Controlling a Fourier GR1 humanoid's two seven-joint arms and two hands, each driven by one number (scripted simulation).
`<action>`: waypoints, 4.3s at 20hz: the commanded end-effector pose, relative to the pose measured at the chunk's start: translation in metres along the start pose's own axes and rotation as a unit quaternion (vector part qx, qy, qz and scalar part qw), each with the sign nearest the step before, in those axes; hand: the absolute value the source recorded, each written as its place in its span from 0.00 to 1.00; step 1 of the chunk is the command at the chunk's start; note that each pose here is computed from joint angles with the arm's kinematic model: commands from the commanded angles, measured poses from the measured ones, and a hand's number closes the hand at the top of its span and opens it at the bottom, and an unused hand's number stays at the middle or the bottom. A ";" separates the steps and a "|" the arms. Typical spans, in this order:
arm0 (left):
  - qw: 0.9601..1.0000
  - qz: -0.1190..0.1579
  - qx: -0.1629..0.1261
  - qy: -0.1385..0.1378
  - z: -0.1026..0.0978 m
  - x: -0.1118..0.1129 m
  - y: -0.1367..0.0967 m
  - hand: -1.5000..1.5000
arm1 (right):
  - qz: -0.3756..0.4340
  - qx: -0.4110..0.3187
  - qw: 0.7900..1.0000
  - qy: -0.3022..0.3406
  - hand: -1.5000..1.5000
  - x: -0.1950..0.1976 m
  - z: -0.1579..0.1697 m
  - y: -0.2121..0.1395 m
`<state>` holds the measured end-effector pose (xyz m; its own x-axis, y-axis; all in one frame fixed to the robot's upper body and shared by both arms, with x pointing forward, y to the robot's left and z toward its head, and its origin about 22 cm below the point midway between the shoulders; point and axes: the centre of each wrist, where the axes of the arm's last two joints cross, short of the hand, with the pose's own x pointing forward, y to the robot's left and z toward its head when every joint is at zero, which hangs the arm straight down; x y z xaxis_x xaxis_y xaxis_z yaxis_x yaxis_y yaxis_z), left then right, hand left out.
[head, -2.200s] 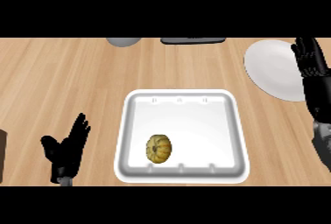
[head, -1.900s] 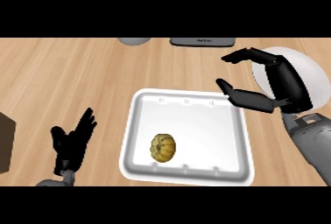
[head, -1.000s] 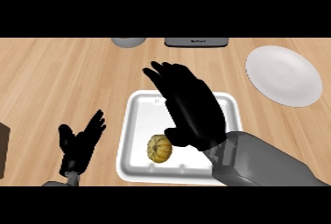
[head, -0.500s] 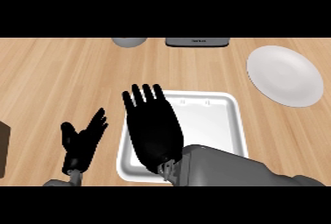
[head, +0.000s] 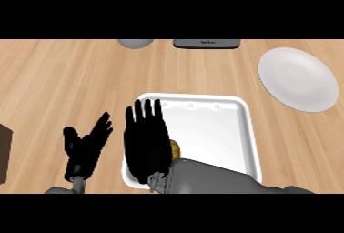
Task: Pick the squash from the tray and place it in the plate
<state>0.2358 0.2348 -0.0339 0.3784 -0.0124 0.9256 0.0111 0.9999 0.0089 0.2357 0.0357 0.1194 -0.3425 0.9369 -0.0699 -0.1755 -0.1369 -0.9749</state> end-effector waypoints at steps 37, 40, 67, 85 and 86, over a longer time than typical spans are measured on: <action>1.000 0.002 -0.012 0.005 0.003 0.005 0.012 0.50 | 0.135 0.134 0.977 0.093 1.00 -0.002 -0.024 0.110; 1.000 -0.003 -0.007 -0.002 -0.005 -0.004 -0.005 0.50 | 0.142 0.105 0.980 0.088 1.00 0.003 -0.014 0.119; 1.000 -0.006 0.006 0.003 0.010 -0.006 0.015 0.50 | -0.318 -0.380 0.797 0.346 1.00 -0.155 -0.097 0.030; 1.000 0.008 -0.009 -0.010 -0.009 0.000 -0.010 0.50 | -0.276 -0.511 0.666 0.469 1.00 -0.344 -0.061 0.096; 1.000 -0.001 -0.005 -0.017 0.010 -0.013 -0.007 0.50 | -0.276 -0.519 0.663 0.464 1.00 -0.352 -0.058 0.088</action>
<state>0.2339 0.2340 -0.0371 0.3595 -0.0098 0.9331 0.0179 0.9998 0.0036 0.3913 -0.2519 0.0412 0.3090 0.6494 0.6948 0.7963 0.2228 -0.5624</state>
